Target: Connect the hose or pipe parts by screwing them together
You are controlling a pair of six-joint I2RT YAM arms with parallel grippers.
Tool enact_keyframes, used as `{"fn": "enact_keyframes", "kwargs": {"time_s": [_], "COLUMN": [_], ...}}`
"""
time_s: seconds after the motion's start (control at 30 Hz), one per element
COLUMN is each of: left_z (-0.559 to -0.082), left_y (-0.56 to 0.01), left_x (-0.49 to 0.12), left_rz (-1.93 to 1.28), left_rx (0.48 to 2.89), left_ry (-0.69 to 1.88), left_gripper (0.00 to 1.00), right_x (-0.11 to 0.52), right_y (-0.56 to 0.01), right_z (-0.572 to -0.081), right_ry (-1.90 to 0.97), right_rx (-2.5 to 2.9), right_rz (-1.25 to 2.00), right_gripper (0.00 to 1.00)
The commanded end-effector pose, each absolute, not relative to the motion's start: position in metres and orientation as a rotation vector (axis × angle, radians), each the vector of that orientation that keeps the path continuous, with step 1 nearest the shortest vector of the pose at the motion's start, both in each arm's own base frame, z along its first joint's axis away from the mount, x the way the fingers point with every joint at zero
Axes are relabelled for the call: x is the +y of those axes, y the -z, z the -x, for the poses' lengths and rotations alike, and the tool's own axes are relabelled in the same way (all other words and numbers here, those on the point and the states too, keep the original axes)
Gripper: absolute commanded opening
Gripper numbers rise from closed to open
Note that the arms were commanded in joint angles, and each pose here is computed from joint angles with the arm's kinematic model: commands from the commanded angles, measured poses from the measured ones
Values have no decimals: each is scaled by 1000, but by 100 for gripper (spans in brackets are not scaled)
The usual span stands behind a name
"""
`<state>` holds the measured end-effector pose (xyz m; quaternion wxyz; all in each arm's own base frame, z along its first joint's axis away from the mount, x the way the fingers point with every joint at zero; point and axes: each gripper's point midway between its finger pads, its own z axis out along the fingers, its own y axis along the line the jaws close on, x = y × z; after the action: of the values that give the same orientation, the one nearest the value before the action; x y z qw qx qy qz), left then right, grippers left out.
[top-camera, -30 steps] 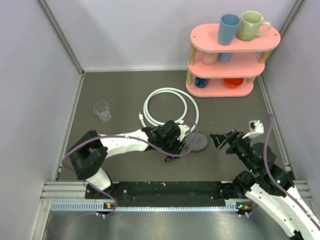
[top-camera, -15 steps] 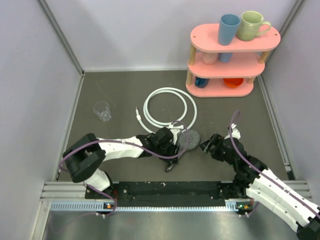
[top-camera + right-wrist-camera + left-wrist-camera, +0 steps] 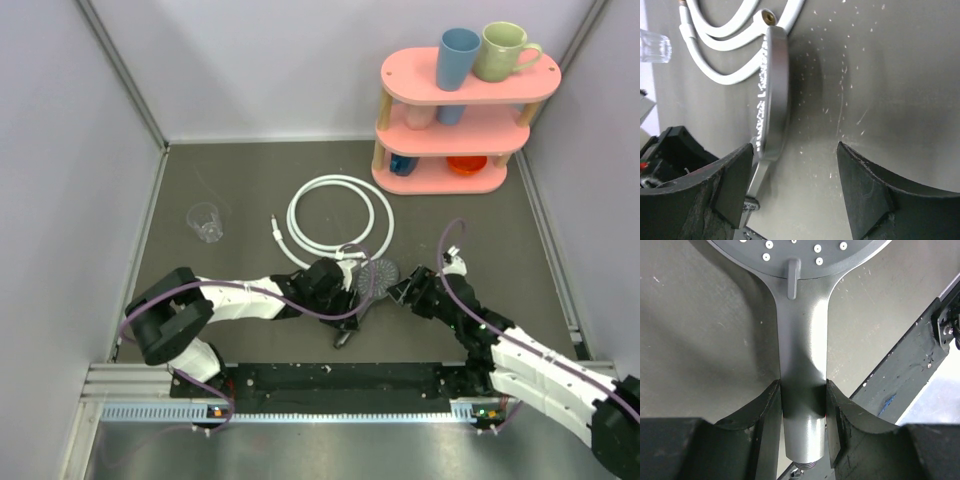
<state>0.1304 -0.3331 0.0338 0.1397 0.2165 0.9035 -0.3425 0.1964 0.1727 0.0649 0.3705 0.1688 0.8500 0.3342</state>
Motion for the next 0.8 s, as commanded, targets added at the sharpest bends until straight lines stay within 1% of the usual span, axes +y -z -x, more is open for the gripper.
{"fn": "enact_keyframes", "kwargs": {"time_s": [0.0, 0.07, 0.13, 0.23, 0.27, 0.33, 0.37, 0.4, 0.47, 0.5, 0.53, 0.63, 0.67, 0.7, 0.73, 0.77], "left_z": [-126, -127, -127, -129, -129, -129, -129, -129, -127, -127, -128, -138, -141, -149, -148, -150], "left_y": [-41, -41, -44, -48, -48, -50, -52, -55, -61, -63, -65, -82, -97, -106, -106, -122], "left_x": [-342, -342, -344, -346, -345, -345, -346, -348, -349, -348, -346, -336, -334, -331, -323, -320], "left_rz": [-608, -604, -606, -604, -601, -603, -601, -604, -600, -591, -584, -540, -527, -496, -488, -477], "left_rx": [2583, 2582, 2573, 2546, 2541, 2536, 2531, 2518, 2506, 2508, 2504, 2463, 2421, 2392, 2411, 2363], "left_ry": [1092, 1088, 1103, 1120, 1115, 1120, 1125, 1147, 1177, 1169, 1160, 1101, 1114, 1118, 1098, 1128], "left_gripper": [0, 0, 0, 0, 0, 0, 0, 0, 14, 23, 46, 63, 70, 74, 77, 80], "right_x": [192, 200, 208, 214, 215, 220, 224, 228, 229, 228, 226, 226, 225, 226, 227, 228], "right_y": [-94, -87, -92, -85, -84, -86, -87, -91, -91, -97, -100, -120, -123, -132, -142, -154], "right_z": [-219, -219, -223, -227, -228, -232, -231, -233, -232, -233, -234, -231, -229, -229, -226, -226], "right_ry": [-921, -944, -974, -966, -960, -959, -976, -981, -975, -980, -967, -978, -978, -987, -994, -1003], "right_rx": [2095, 2126, 2106, 2135, 2140, 2153, 2164, 2164, 2171, 2155, 2141, 2074, 2067, 2041, 2007, 1980], "right_rz": [-407, -378, -331, -320, -320, -293, -270, -257, -234, -235, -220, -120, -92, -63, -4, 21], "right_gripper": [66, 64, 61, 55, 48, 41, 27, 20, 0, 0, 0, 0, 0, 0, 0, 0]}}
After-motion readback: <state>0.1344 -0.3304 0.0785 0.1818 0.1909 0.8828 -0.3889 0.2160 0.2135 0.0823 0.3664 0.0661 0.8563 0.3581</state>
